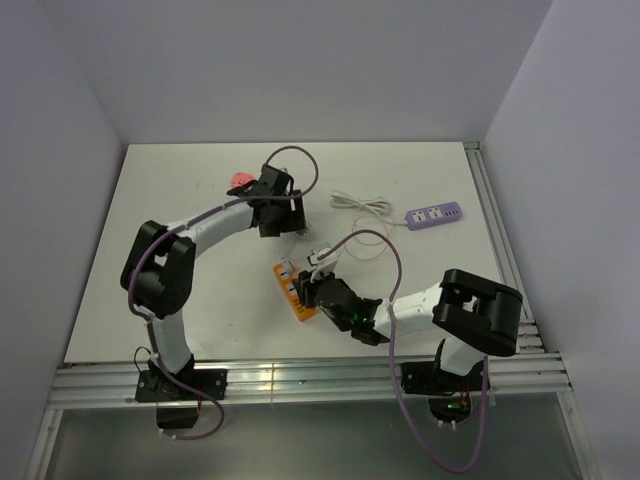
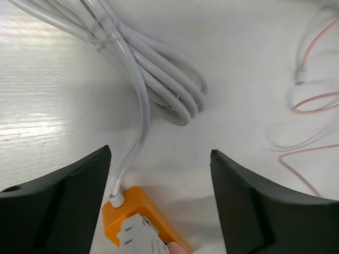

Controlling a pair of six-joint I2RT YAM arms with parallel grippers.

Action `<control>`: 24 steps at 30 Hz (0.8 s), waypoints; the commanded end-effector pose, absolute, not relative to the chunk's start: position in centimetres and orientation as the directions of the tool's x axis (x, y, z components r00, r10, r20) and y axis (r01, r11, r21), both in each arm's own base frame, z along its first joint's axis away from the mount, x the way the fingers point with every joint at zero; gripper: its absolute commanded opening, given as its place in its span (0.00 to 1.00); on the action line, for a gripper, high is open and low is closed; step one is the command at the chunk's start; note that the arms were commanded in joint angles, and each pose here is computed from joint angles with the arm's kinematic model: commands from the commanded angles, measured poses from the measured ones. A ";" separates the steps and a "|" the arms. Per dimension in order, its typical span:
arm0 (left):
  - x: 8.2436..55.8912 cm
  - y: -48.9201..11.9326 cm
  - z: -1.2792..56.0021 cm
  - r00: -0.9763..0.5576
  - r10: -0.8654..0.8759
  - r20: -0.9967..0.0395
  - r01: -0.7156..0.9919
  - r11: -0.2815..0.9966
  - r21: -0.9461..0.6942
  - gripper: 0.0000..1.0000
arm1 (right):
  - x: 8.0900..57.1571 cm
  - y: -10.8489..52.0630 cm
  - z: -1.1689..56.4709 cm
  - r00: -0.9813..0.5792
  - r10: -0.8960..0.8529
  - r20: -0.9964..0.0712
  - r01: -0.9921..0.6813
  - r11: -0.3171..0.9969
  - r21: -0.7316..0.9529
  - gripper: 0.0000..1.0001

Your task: Insert the plug

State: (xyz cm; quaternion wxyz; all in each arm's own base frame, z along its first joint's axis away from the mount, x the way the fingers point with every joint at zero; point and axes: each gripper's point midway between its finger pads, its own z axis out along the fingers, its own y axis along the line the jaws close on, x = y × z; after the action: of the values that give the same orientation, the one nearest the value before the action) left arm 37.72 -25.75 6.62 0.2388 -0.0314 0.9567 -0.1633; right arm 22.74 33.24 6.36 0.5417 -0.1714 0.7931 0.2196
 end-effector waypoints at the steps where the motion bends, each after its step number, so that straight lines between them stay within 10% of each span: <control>1: 40.5 -24.0 13.8 -0.777 -0.248 -0.579 -0.026 0.931 -0.363 0.83 | 16.9 25.0 -5.1 -0.575 -0.411 -0.707 -0.542 0.839 -0.047 0.00; 8: 37.6 -18.5 20.1 -0.675 -0.366 -0.641 -0.161 0.921 -0.356 0.80 | 17.4 25.5 -4.4 -0.555 -0.427 -0.714 -0.551 0.831 -0.069 0.00; 11: 32.7 -16.1 18.3 -0.702 -0.419 -0.575 -0.229 0.898 -0.375 0.54 | 17.7 26.2 -4.0 -0.542 -0.430 -0.722 -0.557 0.827 -0.075 0.00; 14: 27.7 -15.7 15.7 -0.750 -0.460 -0.475 -0.245 0.860 -0.447 0.00 | 17.7 26.6 -3.9 -0.540 -0.428 -0.725 -0.561 0.825 -0.069 0.00; 24: 21.7 -19.8 7.2 -0.883 -0.397 -0.251 -0.203 0.805 -0.557 0.00 | 17.4 27.2 -3.6 -0.545 -0.452 -0.706 -0.584 0.809 -0.067 0.00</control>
State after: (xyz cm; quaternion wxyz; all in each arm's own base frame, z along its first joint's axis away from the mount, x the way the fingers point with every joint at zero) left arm 21.09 -16.32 6.99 0.1868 -0.1731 0.9478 -0.1917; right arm 22.51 33.54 6.70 0.5318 -0.1825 0.7992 0.2126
